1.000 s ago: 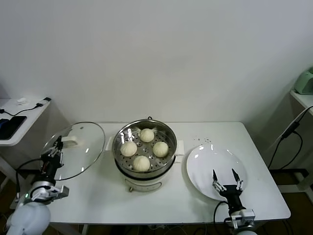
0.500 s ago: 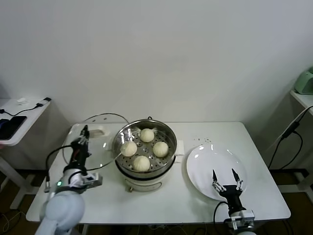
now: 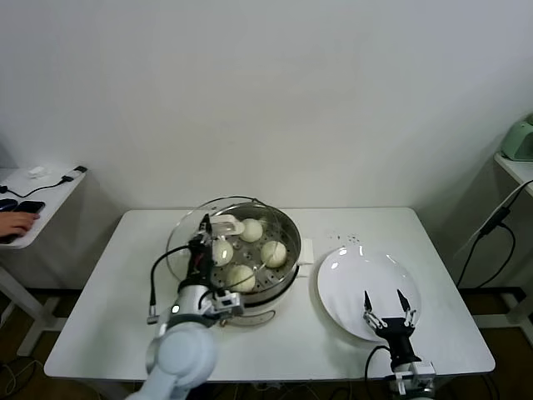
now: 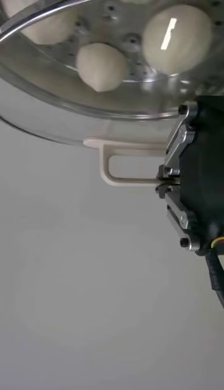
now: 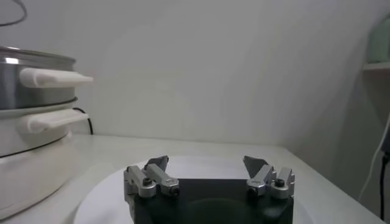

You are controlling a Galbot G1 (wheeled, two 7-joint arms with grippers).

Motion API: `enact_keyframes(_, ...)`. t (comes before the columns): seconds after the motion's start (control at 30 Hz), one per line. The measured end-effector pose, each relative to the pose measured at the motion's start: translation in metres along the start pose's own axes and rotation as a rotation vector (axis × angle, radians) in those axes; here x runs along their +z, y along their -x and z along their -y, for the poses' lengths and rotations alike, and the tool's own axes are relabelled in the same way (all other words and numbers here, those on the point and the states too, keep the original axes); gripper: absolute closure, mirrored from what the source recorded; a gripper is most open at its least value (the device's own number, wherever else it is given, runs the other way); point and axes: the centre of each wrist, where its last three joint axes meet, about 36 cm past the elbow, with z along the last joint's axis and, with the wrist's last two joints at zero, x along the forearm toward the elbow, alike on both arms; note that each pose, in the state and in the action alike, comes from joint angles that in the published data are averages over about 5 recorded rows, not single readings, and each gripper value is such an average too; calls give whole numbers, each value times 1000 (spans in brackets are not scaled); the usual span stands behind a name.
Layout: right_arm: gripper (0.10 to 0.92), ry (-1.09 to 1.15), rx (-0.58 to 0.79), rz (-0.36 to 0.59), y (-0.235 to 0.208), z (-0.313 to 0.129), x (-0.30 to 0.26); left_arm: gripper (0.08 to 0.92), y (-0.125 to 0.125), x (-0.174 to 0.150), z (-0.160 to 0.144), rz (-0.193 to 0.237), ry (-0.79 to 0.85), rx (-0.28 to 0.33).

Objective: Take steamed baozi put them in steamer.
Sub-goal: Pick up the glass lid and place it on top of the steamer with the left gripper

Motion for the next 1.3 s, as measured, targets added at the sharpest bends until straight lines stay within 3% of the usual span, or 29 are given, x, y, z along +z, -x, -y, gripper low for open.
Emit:
enact_keyframes(0.43, 200, 6, 27, 9, -3, 6, 2, 862, 13, -43, 31, 6, 52, -12)
enact_keyframes(1.3, 200, 6, 37, 25, -3, 0, 3, 859, 24, -34, 63, -15, 125, 15)
